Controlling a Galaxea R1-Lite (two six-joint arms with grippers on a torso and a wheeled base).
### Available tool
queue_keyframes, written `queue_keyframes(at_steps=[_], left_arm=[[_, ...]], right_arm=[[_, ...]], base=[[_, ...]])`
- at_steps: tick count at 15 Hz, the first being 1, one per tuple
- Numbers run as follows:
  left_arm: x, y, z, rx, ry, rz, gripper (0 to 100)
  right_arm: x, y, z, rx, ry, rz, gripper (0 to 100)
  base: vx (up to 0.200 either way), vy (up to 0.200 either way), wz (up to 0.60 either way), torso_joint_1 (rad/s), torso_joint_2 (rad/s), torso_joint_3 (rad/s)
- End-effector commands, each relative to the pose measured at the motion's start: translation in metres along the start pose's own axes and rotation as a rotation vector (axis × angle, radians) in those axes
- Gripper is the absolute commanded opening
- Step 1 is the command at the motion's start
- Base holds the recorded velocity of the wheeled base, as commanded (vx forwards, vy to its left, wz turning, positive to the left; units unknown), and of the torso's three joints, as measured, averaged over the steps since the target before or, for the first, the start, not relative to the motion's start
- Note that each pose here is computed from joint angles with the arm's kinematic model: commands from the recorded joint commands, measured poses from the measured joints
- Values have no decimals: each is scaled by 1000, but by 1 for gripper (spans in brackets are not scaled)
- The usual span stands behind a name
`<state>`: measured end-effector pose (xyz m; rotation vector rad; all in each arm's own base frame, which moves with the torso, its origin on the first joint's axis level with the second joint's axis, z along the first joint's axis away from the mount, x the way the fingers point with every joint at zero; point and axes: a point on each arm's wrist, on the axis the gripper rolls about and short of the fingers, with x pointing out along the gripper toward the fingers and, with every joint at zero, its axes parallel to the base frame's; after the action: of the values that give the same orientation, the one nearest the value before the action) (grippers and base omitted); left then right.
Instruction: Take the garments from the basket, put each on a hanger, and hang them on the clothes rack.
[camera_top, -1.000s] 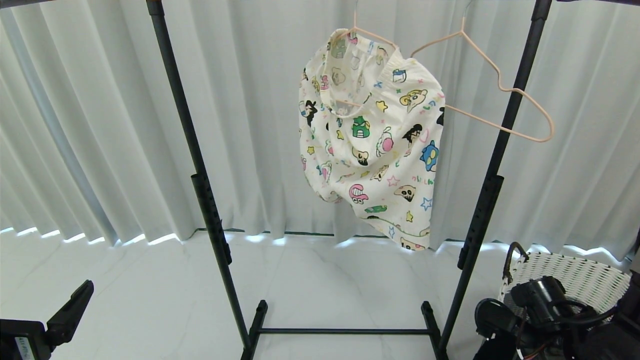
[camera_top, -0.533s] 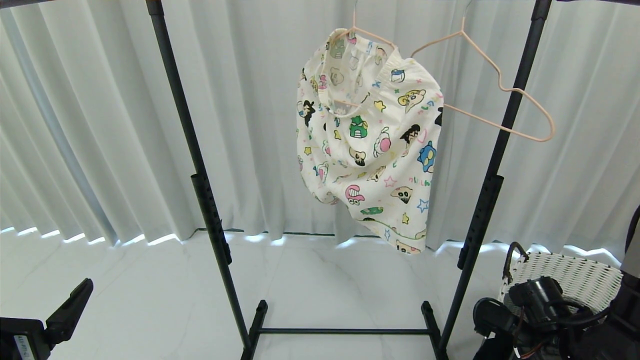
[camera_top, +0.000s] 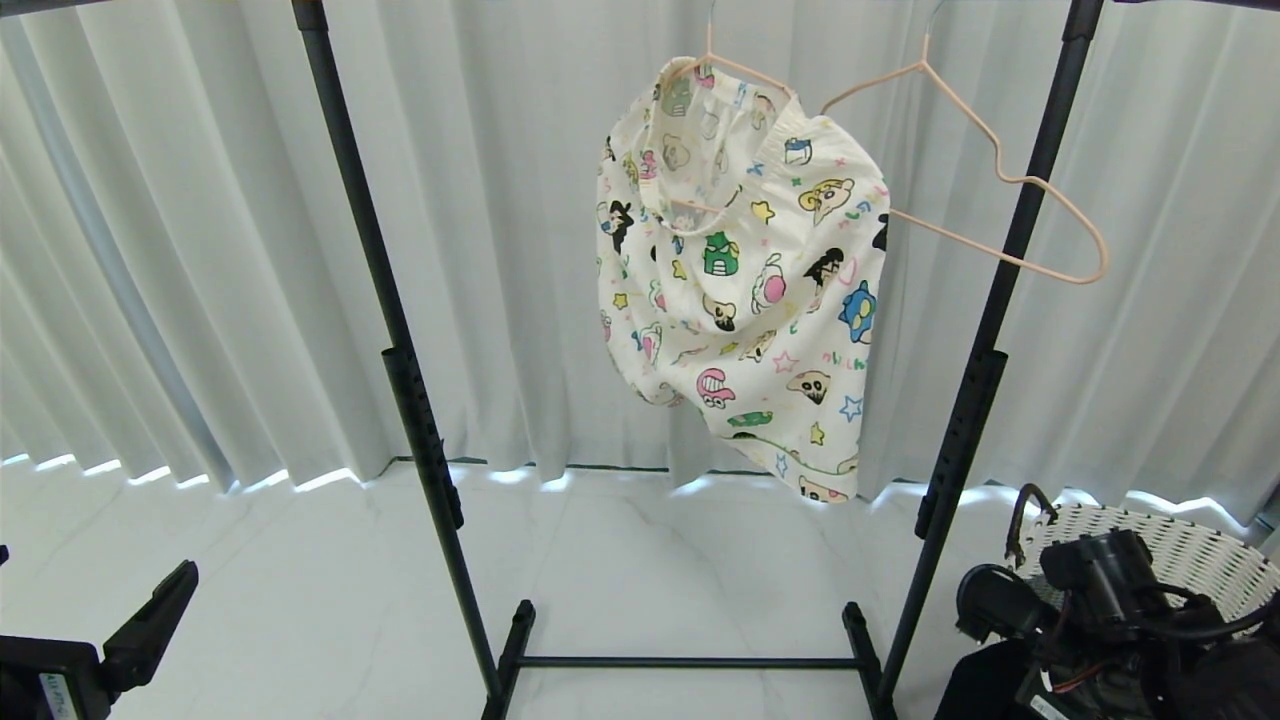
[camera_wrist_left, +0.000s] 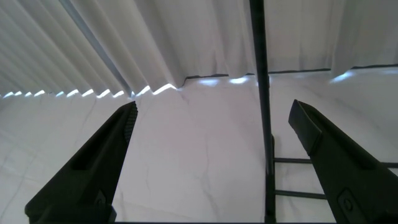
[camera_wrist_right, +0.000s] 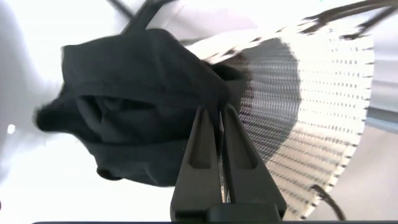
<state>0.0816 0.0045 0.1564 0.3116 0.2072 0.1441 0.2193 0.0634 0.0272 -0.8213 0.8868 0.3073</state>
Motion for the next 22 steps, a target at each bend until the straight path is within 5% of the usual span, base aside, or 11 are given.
queue_keyframes(at_steps=[1,7,10,14,22], left_arm=[[4,-2,-2,3,20,-33,100],[10,-5,-4,10,43,-95,100],[10,-11,-6,21,35,-171,100],[8,-16,-7,37,20,-241,100],[7,-26,-3,54,-10,-353,100]], right_arm=[[-33,-22,17,57,-108,-69,0],[-144,-70,75,176,-263,-61,0],[-182,-77,83,172,-307,-43,0],[-203,-81,86,162,-339,-41,0],[-218,-69,99,97,-393,8,0]], base=[[0,0,0,0,0,0],[0,0,0,0,0,0],[0,0,0,0,0,0],[0,0,0,0,0,0],[-200,0,0,1,2,1]])
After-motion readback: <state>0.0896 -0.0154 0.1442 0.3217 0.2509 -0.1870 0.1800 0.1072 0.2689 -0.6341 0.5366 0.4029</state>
